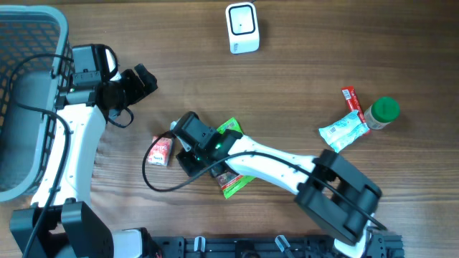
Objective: Scan the item barcode
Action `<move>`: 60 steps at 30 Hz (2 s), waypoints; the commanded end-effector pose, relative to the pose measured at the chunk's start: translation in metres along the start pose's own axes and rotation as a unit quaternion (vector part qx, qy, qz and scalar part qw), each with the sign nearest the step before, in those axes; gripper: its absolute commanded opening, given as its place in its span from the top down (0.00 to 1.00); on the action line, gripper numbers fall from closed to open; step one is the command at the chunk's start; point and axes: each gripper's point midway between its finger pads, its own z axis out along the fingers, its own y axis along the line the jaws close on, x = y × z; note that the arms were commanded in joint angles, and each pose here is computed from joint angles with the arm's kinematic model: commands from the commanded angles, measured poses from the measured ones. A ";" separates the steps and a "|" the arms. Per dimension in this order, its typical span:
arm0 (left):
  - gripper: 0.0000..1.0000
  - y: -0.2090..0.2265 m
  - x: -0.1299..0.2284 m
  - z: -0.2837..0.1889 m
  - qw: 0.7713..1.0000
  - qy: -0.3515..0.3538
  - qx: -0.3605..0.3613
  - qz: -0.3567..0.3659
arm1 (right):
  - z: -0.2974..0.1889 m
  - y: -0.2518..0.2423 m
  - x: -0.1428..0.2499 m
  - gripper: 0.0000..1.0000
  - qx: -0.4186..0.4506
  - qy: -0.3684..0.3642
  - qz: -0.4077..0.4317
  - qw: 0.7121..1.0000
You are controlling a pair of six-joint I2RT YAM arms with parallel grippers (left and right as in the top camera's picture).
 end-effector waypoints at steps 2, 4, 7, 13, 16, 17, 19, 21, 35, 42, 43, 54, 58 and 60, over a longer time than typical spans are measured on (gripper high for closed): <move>0.00 -0.006 -0.005 -0.004 1.000 -0.007 0.009 0.009 | 0.024 -0.019 0.021 0.96 0.035 0.033 0.082 0.995; 0.00 -0.006 -0.005 -0.004 1.000 -0.007 0.009 0.009 | 0.024 -0.018 0.018 0.96 0.032 0.026 0.090 0.995; 0.00 -0.006 -0.005 -0.004 1.000 -0.007 0.009 0.009 | 0.023 -0.027 0.011 0.96 0.054 0.007 0.126 0.991; 0.00 -0.006 -0.005 -0.004 1.000 -0.007 0.009 0.009 | 0.010 -0.089 -0.006 0.96 0.149 -0.046 0.213 0.965; 0.00 -0.006 -0.005 -0.004 1.000 -0.007 0.009 0.009 | 0.001 -0.120 -0.012 0.96 0.162 -0.056 0.254 0.952; 0.00 -0.006 -0.005 -0.004 1.000 -0.007 0.009 0.009 | -0.003 -0.134 -0.014 0.96 0.168 -0.060 0.275 0.945; 0.00 -0.006 -0.005 -0.004 1.000 -0.007 0.009 0.009 | -0.012 -0.163 -0.015 0.96 0.181 -0.066 0.311 0.931; 0.00 -0.006 -0.005 -0.004 1.000 -0.007 0.009 0.009 | -0.021 -0.189 -0.013 0.96 0.194 -0.066 0.336 0.919; 0.00 -0.006 -0.005 -0.004 1.000 -0.007 0.009 0.009 | -0.129 -0.264 0.004 0.77 0.093 -0.018 0.279 0.956; 0.00 -0.006 -0.005 -0.004 1.000 -0.007 0.009 0.009 | -0.138 -0.187 0.005 0.18 0.008 0.019 0.110 0.994; 0.00 -0.006 -0.005 -0.004 1.000 -0.007 0.009 0.009 | -0.134 -0.185 0.013 0.06 0.021 0.037 0.101 0.994; 0.00 -0.006 -0.005 -0.004 1.000 -0.007 0.009 0.009 | -0.113 -0.185 0.079 0.00 0.094 0.145 0.081 0.982; 0.00 -0.006 -0.005 -0.004 1.000 -0.007 0.009 0.009 | -0.110 -0.181 0.077 0.00 0.081 0.137 0.081 0.984; 0.00 -0.007 -0.005 -0.004 1.000 -0.006 0.011 0.004 | -0.109 -0.183 0.072 0.01 0.081 0.128 0.080 0.985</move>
